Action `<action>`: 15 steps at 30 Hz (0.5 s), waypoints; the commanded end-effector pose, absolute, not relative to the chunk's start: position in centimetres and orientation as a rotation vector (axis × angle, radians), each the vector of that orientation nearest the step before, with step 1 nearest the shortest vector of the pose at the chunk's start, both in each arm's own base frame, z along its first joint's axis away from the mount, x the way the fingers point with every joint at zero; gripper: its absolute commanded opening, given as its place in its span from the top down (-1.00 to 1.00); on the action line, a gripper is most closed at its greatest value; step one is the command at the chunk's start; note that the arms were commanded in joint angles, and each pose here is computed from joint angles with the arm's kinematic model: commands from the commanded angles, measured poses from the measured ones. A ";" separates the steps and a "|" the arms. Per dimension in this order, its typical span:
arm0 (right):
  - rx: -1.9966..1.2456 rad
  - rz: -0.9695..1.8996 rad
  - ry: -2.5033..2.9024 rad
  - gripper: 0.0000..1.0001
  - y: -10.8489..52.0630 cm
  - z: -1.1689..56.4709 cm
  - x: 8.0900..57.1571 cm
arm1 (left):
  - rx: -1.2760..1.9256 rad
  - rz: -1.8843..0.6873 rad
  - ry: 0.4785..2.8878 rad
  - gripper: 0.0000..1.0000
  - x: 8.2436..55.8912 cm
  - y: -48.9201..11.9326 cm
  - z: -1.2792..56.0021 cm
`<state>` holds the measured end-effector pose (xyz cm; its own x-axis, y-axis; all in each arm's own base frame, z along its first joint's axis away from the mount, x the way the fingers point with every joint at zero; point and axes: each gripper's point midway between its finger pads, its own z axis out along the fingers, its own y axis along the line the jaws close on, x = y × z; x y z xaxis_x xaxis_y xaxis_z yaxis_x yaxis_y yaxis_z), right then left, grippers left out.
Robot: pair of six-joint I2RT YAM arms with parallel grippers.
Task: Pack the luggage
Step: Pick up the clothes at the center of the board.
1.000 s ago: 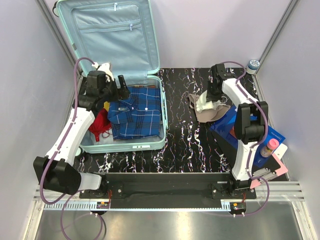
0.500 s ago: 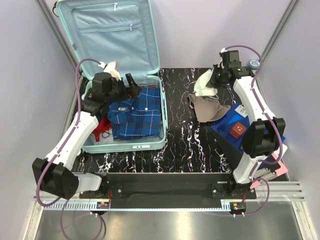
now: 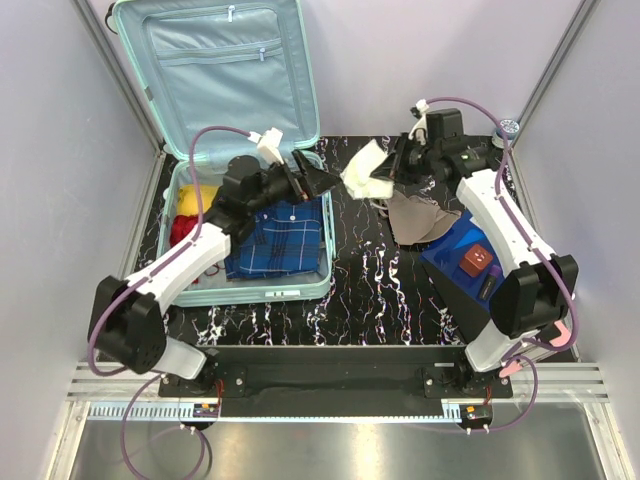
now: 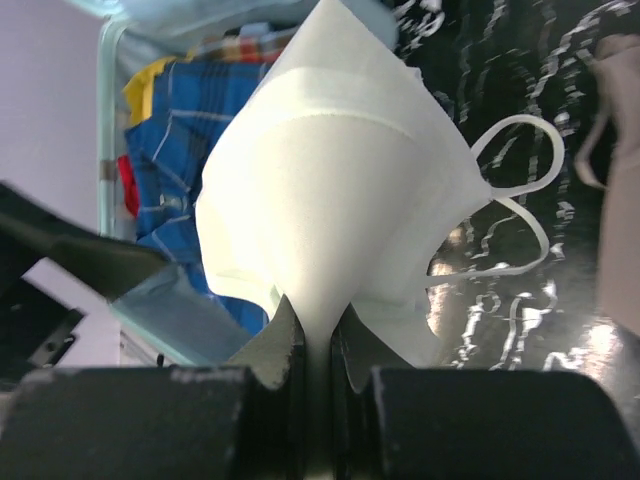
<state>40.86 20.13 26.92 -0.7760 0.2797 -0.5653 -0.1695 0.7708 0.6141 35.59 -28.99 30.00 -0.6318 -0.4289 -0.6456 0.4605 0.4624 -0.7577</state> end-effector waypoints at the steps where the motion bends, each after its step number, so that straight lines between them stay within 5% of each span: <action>1: -0.002 1.033 2.206 1.00 23.5 30.3 38.8 | 0.103 -1.386 1.776 -0.86 35.1 -31.8 32.4; 15: -0.042 1.101 2.169 1.00 25.4 31.6 36.9 | 0.093 -1.276 1.906 -0.86 35.0 -32.7 29.5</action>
